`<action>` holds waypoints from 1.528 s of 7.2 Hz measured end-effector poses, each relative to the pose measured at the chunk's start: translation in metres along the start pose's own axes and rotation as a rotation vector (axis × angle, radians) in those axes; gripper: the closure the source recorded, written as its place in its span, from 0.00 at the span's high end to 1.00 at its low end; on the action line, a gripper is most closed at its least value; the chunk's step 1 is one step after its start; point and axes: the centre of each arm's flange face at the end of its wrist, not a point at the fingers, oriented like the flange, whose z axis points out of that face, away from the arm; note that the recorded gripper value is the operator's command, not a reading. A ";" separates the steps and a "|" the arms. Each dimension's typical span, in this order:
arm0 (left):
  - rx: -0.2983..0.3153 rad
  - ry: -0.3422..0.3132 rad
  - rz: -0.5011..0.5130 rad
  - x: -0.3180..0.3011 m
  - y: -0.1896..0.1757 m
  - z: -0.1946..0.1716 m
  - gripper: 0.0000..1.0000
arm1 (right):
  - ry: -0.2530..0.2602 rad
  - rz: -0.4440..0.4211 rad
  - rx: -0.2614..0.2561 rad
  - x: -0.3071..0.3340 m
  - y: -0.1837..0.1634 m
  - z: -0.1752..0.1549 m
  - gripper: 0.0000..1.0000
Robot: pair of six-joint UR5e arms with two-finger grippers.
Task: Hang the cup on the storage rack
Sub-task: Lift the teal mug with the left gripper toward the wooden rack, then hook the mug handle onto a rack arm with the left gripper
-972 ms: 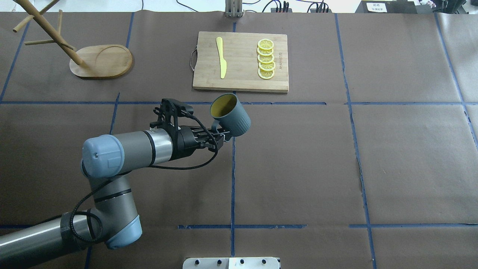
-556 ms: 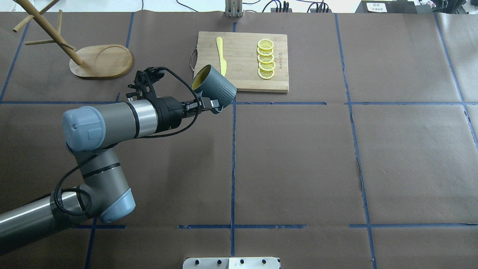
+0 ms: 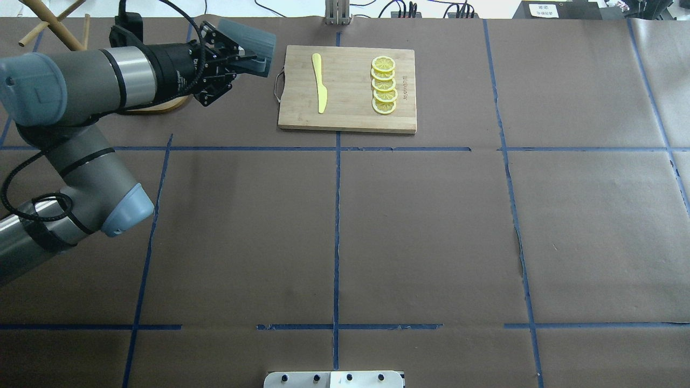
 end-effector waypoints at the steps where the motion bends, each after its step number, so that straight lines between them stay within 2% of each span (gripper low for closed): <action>1: 0.036 0.024 -0.118 0.014 -0.022 -0.009 0.00 | 0.001 -0.001 0.001 0.000 -0.001 -0.001 1.00; 4: 0.096 0.127 -0.445 0.039 -0.093 -0.032 0.00 | 0.002 -0.005 0.003 -0.001 -0.003 -0.001 1.00; 6: 0.107 0.194 -0.577 0.043 -0.137 -0.045 0.00 | 0.003 -0.007 0.004 -0.001 -0.003 -0.002 1.00; 9: 0.058 0.275 -0.608 0.011 -0.199 -0.058 0.00 | 0.003 -0.009 0.006 -0.002 -0.004 -0.003 1.00; 11: 0.026 0.304 -0.596 -0.009 -0.221 -0.065 0.00 | 0.003 -0.010 0.006 -0.002 -0.004 -0.003 1.00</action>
